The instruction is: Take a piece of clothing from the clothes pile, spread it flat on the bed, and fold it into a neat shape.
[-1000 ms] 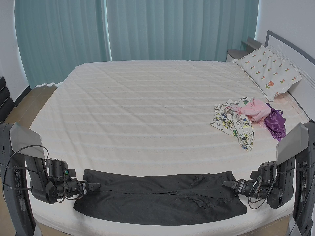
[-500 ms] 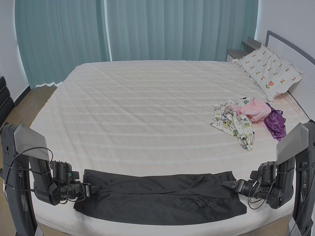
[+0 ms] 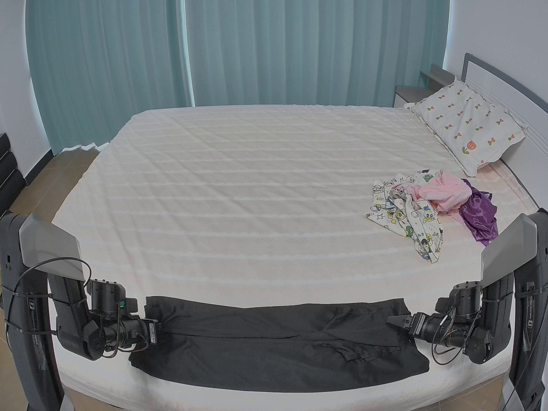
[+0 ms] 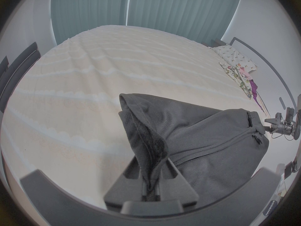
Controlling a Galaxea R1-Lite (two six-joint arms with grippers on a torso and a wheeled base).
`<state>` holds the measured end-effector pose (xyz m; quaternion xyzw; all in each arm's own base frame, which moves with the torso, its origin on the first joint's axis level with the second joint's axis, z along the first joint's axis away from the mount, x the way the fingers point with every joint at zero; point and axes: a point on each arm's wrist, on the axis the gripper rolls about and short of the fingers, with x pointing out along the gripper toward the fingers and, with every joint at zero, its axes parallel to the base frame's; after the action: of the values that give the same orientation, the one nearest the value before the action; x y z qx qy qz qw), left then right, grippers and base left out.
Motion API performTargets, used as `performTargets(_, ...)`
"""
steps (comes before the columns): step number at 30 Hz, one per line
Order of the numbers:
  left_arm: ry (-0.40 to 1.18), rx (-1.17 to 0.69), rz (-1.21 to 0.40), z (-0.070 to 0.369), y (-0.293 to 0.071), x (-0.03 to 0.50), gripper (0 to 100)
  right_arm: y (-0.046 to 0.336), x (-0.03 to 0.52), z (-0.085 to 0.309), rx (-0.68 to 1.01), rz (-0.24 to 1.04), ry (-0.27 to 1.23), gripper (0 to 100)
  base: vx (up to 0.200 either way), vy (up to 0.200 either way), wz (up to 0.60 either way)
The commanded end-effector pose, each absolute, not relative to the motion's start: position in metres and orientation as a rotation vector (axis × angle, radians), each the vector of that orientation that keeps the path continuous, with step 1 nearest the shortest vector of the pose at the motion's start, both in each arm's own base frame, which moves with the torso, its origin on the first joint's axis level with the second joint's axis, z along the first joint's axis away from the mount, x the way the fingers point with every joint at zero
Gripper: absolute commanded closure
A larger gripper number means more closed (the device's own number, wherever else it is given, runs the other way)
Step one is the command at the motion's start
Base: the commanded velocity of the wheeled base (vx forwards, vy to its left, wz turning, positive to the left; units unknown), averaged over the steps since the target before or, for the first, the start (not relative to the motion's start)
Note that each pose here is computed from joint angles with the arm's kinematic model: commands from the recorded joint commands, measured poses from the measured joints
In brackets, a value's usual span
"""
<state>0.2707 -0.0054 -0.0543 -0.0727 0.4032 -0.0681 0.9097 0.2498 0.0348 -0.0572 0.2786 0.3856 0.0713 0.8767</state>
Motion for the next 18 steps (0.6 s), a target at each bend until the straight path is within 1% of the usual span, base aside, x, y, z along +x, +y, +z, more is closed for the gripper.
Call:
performTargets(1,0.796,-0.152,-0.133,-0.042,-0.004,0.27,100,0.035,0.25,-0.056,0.582,0.153,0.795,0,0.0,0.0,0.0)
performTargets(8,0.734,-0.173,-0.083,-0.022,0.015,0.269,100,0.034,0.25,-0.057,0.584,0.15,0.798,0,0.0,0.0,0.0)
performTargets(12,0.742,-0.189,-0.053,-0.015,0.025,0.264,100,0.034,0.25,-0.057,0.586,0.148,0.797,0,0.0,0.0,0.0)
performTargets(16,0.716,-0.227,-0.03,-0.008,0.044,0.264,100,0.034,0.25,-0.057,0.587,0.15,0.796,0,0.0,0.0,0.0)
performTargets(17,0.716,-0.227,-0.03,-0.008,0.044,0.264,100,0.034,0.25,-0.057,0.587,0.15,0.796,0,0.0,0.0,0.0)
performTargets(18,0.702,-0.238,-0.007,-0.006,0.052,0.266,100,0.034,0.25,-0.057,0.587,0.15,0.798,0,0.0,0.0,0.0)
